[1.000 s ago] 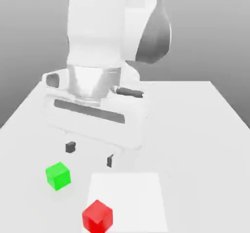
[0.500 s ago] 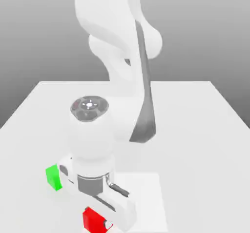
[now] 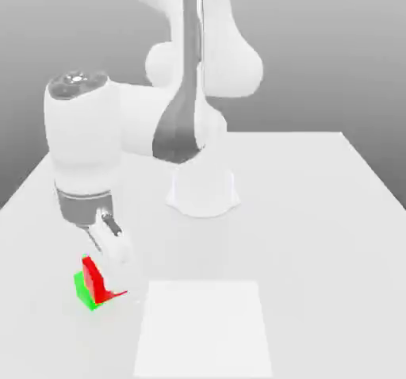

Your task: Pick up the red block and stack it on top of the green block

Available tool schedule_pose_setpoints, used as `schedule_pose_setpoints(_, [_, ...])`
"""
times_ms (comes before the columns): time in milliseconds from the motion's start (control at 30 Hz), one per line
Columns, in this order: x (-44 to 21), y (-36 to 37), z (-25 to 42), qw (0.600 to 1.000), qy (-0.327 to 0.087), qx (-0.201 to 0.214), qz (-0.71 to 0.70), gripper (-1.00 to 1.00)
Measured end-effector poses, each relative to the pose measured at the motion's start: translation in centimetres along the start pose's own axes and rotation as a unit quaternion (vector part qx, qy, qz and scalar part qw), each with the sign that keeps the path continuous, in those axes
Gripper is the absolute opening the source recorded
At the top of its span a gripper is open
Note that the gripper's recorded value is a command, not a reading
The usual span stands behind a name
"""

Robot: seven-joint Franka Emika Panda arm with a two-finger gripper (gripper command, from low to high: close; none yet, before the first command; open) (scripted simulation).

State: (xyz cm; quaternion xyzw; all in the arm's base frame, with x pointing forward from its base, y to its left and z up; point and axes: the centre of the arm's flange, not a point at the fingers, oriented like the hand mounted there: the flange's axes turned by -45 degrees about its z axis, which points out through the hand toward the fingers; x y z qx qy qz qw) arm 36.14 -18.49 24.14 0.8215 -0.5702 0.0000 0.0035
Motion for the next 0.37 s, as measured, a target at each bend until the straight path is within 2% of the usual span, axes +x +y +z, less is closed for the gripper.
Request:
schedule_pose_setpoints(100, [-0.1, 3.2, 0.5, 0.998, -0.001, 0.003, 0.057, -1.00])
schedule_pose_setpoints(267, [-0.3, 3.5, 5.2, 0.998, -0.002, 0.003, 0.064, -1.00])
schedule_pose_setpoints(300, [-0.3, 3.6, 5.8, 0.998, -0.002, 0.003, 0.064, 1.00])
schedule_pose_setpoints(367, [-0.3, 3.6, 5.8, 0.998, -0.002, 0.003, 0.064, 1.00])
